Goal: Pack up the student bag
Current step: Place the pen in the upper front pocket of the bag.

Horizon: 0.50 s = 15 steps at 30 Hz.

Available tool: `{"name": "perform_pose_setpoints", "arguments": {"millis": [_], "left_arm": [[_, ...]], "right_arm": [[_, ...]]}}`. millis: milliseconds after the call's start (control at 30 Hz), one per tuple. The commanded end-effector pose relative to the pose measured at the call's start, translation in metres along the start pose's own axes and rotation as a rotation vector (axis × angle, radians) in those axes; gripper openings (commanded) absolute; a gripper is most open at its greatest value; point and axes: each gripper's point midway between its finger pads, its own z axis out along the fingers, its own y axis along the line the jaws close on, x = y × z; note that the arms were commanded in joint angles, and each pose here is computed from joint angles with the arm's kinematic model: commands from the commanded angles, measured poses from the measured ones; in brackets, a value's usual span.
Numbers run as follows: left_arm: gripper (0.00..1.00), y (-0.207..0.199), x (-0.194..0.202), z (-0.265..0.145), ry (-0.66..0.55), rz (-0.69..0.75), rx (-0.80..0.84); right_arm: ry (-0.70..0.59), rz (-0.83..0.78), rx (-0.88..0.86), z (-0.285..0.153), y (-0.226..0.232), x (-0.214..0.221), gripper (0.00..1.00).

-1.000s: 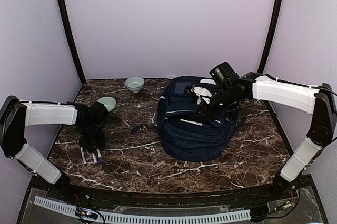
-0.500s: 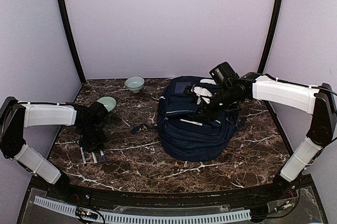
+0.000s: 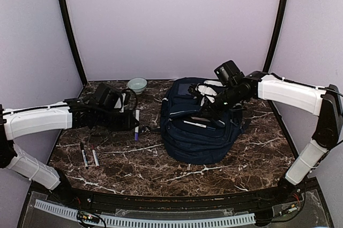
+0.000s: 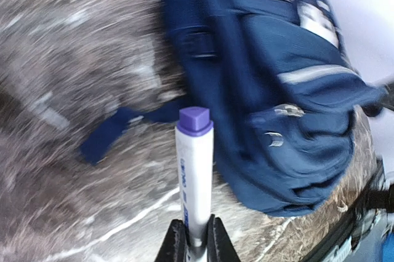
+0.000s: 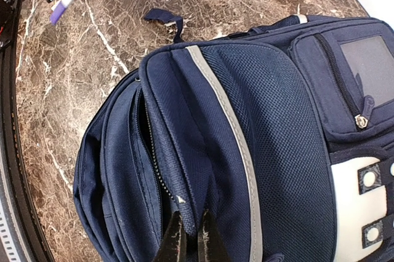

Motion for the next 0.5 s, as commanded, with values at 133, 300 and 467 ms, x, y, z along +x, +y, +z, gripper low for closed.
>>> {"name": "perform_pose_setpoints", "arguments": {"millis": [133, 300, 467], "left_arm": [[0.0, -0.168, -0.007, 0.018, -0.11, 0.68, 0.282], [0.0, -0.218, 0.021, 0.03, -0.125, 1.001, 0.353], [0.0, -0.246, 0.032, 0.033, -0.182, 1.297, 0.317]], "right_arm": [[-0.112, -0.016, 0.021, -0.031, -0.005, -0.039, 0.0], [-0.122, -0.013, 0.021, -0.035, -0.006, -0.042, 0.0], [-0.145, -0.014, -0.014, -0.041, -0.001, -0.046, 0.0]]}}
